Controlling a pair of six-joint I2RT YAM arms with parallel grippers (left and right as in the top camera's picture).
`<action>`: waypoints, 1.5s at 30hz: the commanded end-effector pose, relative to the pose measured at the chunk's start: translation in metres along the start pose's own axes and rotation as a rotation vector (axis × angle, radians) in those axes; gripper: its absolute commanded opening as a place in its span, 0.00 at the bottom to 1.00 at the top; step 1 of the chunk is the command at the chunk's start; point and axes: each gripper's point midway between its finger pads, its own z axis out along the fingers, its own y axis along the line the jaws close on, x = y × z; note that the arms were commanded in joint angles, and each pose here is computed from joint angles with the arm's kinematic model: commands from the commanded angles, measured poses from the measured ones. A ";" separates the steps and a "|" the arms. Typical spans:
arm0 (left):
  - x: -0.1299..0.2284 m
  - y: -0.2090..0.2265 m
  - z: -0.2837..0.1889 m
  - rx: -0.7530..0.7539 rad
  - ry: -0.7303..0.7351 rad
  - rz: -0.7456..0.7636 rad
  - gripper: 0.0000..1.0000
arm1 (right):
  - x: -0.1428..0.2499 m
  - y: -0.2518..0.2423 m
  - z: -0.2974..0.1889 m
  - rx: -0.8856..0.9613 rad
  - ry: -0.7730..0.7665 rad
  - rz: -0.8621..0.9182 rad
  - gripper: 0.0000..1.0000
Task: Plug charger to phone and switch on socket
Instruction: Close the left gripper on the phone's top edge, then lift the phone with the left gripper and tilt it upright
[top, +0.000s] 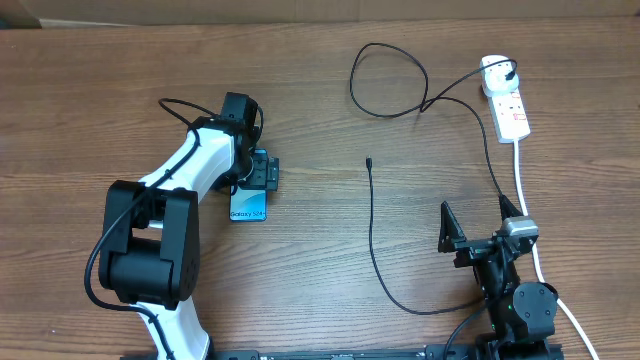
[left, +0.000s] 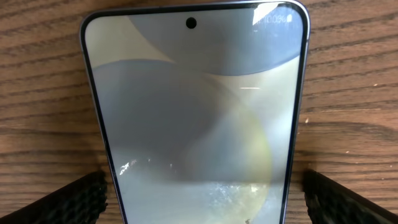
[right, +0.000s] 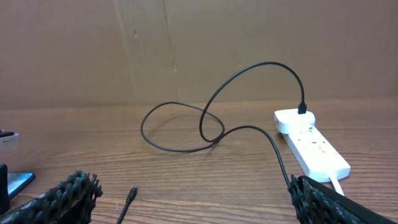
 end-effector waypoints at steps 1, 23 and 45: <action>0.006 0.005 0.010 -0.007 0.031 -0.036 0.97 | 0.002 -0.001 0.000 0.004 -0.004 -0.001 1.00; 0.015 0.004 0.016 0.002 0.053 -0.077 0.63 | 0.002 -0.001 0.000 0.004 -0.004 -0.001 1.00; 0.019 0.004 0.008 -0.012 0.091 -0.307 0.63 | 0.002 -0.001 0.000 0.004 -0.004 -0.001 1.00</action>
